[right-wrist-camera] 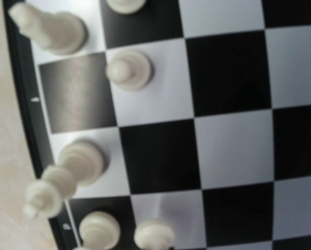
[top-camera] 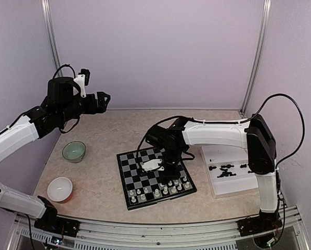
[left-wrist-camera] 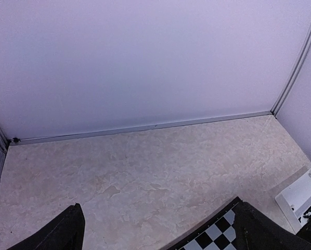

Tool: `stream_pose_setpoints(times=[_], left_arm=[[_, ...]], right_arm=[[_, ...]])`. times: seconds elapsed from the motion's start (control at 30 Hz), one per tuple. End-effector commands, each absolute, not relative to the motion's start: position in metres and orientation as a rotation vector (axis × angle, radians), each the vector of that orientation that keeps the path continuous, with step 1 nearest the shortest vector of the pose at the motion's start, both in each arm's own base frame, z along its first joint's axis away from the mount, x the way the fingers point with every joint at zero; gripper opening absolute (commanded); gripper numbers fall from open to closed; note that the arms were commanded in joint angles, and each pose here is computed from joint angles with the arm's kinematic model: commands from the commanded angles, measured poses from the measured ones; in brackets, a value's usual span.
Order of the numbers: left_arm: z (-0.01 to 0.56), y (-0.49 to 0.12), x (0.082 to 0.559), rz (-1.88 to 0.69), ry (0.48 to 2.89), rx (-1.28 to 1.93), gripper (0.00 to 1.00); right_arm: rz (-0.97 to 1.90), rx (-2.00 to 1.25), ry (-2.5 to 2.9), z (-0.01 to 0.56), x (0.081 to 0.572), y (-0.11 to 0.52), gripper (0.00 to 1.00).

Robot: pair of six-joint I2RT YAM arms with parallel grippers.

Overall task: Set up the chess pieces on the board
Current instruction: Place the pawn at e2.

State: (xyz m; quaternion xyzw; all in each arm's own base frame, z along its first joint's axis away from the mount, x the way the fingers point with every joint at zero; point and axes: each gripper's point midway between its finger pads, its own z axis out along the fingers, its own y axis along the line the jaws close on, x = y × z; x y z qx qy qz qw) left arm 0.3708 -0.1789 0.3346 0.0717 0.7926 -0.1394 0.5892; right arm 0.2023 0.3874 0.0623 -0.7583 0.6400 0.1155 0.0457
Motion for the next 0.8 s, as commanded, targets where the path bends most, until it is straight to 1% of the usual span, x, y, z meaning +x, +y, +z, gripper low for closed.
stream_pose_setpoints(times=[0.0, 0.5, 0.77], left_arm=[[0.340, -0.179, 0.368, -0.366, 1.824, 0.160, 0.99], [0.330, -0.183, 0.369, -0.386, 1.848, 0.166, 0.99], [0.325, -0.184, 0.369, -0.395, 1.863, 0.169, 0.99]], right_arm=[[0.329, -2.341, 1.956, 0.059, 0.199, 0.390, 0.04], [0.324, -2.359, 1.969, 0.052, 0.196, 0.390, 0.09], [0.321, -2.345, 1.967, 0.053, 0.197, 0.393, 0.16]])
